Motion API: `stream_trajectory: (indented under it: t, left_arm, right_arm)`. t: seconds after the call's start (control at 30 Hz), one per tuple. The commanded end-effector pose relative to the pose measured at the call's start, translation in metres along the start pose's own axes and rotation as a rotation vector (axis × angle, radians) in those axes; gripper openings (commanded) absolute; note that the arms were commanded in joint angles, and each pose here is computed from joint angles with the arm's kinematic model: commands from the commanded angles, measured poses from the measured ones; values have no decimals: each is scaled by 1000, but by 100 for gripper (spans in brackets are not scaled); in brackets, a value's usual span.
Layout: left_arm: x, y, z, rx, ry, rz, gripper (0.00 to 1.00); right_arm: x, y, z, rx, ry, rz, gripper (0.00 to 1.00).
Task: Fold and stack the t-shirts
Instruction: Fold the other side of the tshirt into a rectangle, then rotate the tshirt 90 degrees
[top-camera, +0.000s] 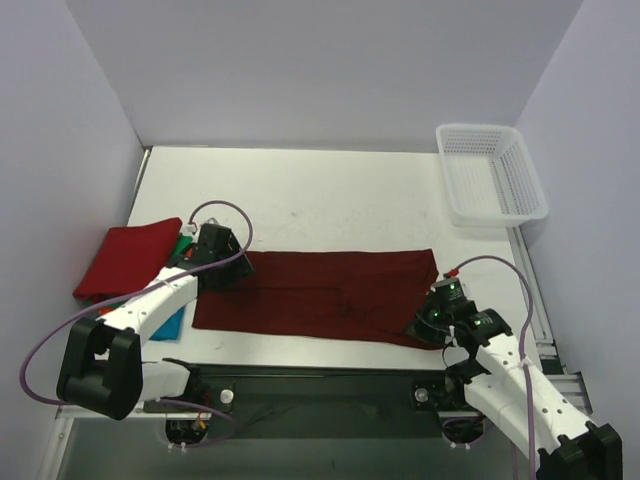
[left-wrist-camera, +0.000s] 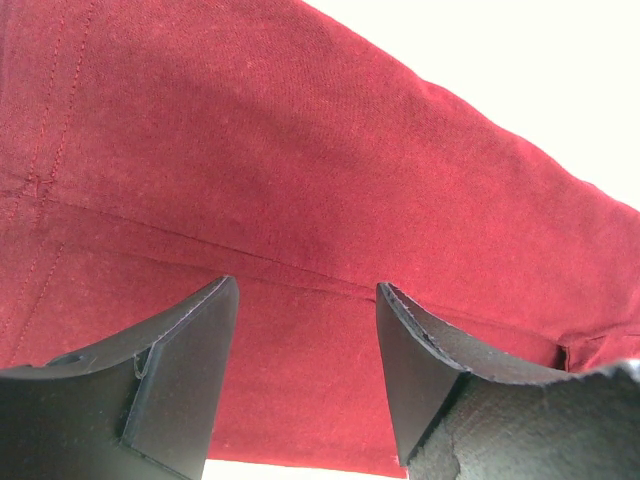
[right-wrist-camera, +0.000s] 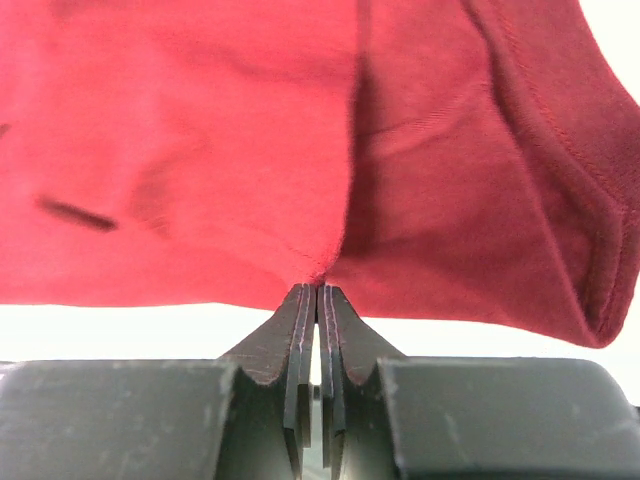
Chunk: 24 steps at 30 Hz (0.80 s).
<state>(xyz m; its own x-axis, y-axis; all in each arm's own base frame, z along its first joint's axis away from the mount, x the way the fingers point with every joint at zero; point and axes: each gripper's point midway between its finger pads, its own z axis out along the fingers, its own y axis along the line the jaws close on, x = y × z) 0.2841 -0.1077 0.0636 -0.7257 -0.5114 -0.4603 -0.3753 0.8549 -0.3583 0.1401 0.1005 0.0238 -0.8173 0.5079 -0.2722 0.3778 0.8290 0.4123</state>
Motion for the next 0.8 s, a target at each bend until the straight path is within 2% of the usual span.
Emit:
stream_trajectory:
  t: [0.0,0.47,0.7,0.77]
  left_arm:
    - [-5,-8,1,33,-25,-4,68]
    - [-6,-9,1,32,-28,-4,68]
    - [-6,-8,1,32,-28,-4,68]
    - [-5,-8,1,30,-25,-4,68]
  right_arm:
    - [-6,13,-23,-35,-5,-32,0]
    - [-12,16,-54,-42,-42,-58,0]
    - [-6,0,-44,16,-25,-52,1]
    - [-4,-5,-41,33,-25,-51,5]
